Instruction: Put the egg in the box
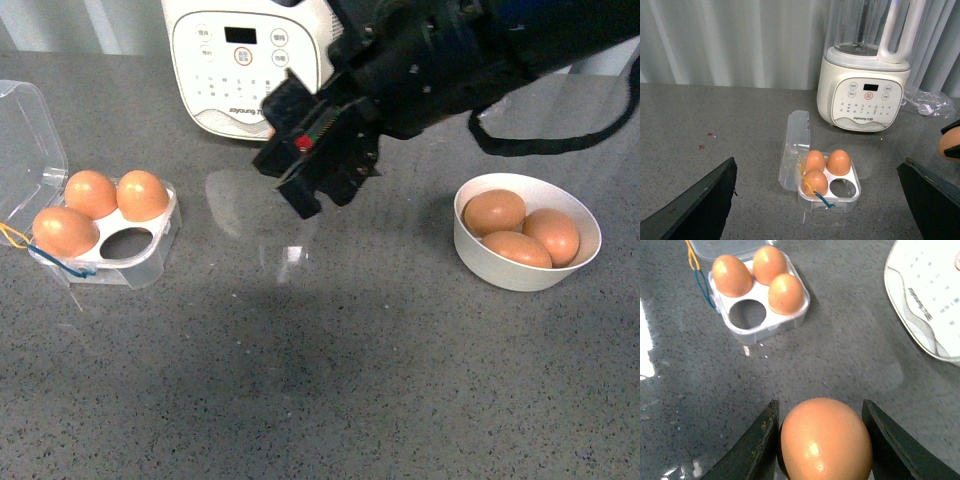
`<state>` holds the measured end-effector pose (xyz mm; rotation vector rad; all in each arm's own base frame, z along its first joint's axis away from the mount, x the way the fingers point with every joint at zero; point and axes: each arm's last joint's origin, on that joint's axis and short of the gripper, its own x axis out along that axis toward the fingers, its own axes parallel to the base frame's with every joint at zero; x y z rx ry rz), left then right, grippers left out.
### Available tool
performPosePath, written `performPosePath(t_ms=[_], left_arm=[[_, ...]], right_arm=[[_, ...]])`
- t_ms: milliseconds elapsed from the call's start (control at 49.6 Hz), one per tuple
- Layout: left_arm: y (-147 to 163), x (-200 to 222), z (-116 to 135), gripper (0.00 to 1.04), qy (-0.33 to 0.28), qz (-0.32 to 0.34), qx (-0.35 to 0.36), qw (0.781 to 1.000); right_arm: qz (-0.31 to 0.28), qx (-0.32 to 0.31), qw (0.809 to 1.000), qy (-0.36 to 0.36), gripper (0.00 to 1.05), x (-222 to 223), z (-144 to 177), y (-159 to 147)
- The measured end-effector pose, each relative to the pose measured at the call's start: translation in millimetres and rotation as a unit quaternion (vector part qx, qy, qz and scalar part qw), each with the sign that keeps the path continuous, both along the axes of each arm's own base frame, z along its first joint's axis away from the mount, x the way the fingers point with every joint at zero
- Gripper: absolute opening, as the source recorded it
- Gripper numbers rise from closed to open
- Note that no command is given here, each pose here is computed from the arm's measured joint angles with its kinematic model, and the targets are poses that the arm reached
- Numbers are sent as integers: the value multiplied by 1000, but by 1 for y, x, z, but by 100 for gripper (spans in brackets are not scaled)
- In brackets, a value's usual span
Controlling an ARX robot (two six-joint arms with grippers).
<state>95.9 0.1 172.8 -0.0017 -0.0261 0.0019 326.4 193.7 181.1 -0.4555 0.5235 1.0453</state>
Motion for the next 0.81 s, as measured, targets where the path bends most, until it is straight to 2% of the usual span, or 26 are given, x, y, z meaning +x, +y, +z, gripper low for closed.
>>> performPosePath(t_ms=[161, 342, 806], left_arm=[[0, 0, 0, 98, 0, 0, 0, 1000], [0, 0, 0, 98, 0, 0, 0, 1000], [0, 0, 0, 98, 0, 0, 0, 1000]], right_arm=[[57, 14, 998, 12, 42, 8, -7, 37], [81, 24, 996, 26, 42, 19, -18, 68], [103, 26, 993, 56, 42, 23, -38, 105]])
